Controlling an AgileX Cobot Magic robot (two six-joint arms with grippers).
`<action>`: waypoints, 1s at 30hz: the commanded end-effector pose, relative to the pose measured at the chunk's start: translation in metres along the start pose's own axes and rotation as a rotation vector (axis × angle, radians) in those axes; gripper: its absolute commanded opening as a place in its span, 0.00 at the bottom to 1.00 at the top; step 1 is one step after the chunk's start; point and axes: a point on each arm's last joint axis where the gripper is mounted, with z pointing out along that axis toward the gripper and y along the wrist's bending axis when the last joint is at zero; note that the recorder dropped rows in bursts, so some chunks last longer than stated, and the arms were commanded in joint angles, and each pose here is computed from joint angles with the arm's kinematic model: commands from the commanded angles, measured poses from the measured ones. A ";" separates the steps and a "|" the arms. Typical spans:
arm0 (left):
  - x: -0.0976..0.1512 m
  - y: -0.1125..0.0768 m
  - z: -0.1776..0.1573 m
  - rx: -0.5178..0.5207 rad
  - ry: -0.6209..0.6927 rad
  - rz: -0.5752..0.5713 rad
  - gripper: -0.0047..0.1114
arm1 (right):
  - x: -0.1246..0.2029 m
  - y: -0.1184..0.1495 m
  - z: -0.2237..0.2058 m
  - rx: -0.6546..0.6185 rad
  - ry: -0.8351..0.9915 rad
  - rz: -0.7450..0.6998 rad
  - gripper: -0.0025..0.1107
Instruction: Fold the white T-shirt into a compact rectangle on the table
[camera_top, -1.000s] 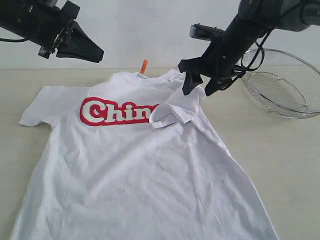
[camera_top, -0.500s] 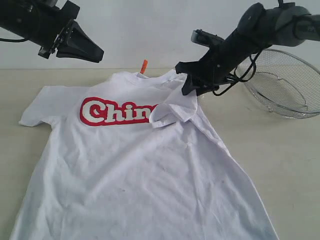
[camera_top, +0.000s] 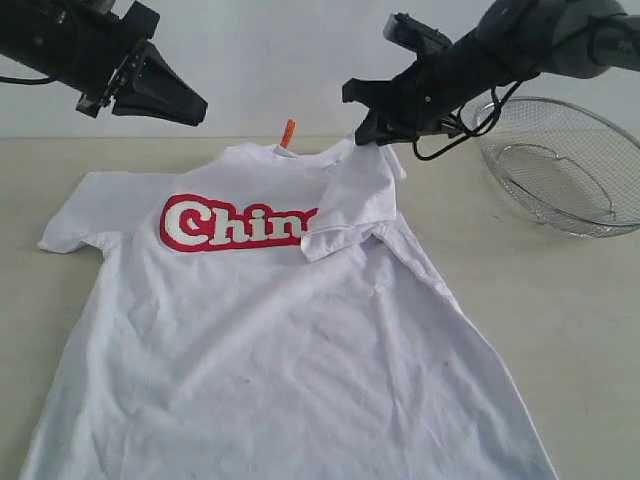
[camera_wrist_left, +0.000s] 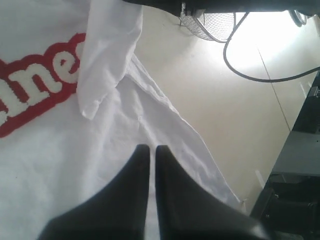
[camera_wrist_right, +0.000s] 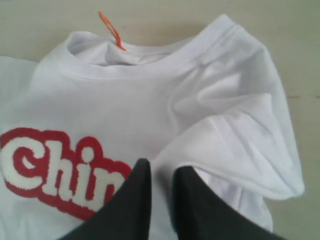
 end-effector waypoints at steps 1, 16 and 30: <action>0.002 -0.003 -0.001 -0.007 0.009 0.018 0.08 | -0.004 0.009 0.004 -0.036 -0.050 0.005 0.13; 0.014 0.005 0.007 0.002 0.046 -0.005 0.08 | 0.012 0.020 0.078 -0.060 -0.104 0.071 0.13; 0.017 0.006 0.010 0.025 0.041 0.006 0.08 | -0.001 0.041 0.073 -0.229 -0.034 0.018 0.51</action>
